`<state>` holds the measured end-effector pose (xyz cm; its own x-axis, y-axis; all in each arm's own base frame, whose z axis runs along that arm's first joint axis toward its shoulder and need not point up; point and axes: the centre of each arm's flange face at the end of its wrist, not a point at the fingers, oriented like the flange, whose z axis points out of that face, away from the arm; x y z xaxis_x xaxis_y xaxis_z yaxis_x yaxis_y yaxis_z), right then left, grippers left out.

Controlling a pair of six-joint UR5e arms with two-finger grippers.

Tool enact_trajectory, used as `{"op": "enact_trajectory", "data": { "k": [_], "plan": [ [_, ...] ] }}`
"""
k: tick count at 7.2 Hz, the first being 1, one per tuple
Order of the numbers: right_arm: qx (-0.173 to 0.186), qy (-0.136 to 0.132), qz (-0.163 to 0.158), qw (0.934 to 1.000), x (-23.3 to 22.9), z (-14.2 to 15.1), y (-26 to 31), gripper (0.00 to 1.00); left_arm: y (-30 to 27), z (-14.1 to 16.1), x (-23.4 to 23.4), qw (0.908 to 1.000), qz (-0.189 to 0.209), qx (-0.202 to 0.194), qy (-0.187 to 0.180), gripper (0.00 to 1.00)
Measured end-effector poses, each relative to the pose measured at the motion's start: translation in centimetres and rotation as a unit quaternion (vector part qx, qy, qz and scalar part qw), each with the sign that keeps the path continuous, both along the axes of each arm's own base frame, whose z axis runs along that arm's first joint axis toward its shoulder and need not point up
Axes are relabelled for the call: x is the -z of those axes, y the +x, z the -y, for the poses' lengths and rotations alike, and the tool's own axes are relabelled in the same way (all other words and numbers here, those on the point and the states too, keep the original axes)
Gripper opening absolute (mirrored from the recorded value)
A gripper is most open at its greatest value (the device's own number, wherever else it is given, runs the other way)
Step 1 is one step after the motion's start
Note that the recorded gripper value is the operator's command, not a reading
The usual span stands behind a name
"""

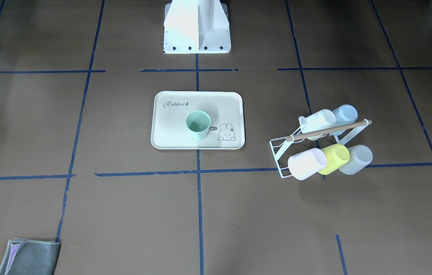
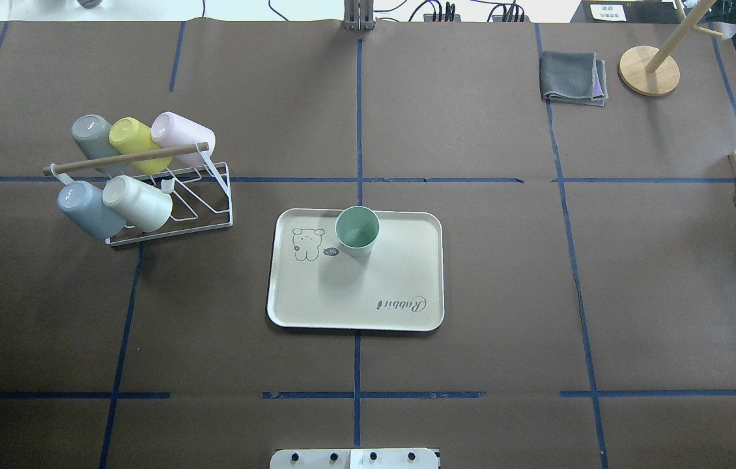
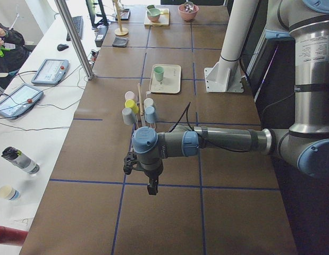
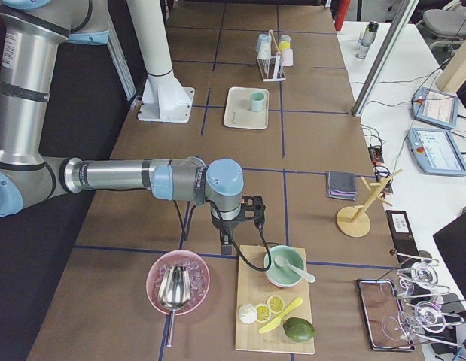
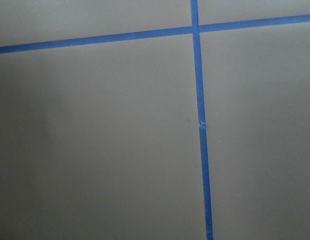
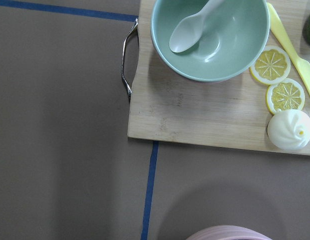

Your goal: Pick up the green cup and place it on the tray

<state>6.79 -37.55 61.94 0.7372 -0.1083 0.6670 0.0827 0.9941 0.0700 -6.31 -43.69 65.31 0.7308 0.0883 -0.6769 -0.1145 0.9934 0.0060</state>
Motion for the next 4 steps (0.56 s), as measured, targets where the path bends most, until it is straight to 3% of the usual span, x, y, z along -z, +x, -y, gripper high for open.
{"op": "enact_trajectory", "data": {
  "k": [4],
  "plan": [
    [0.0,0.0,0.003,1.0,0.05,0.07,-0.07,1.0,0.0,-0.01,-0.06,1.0,0.0,0.0,-0.001,1.0]
  ]
}}
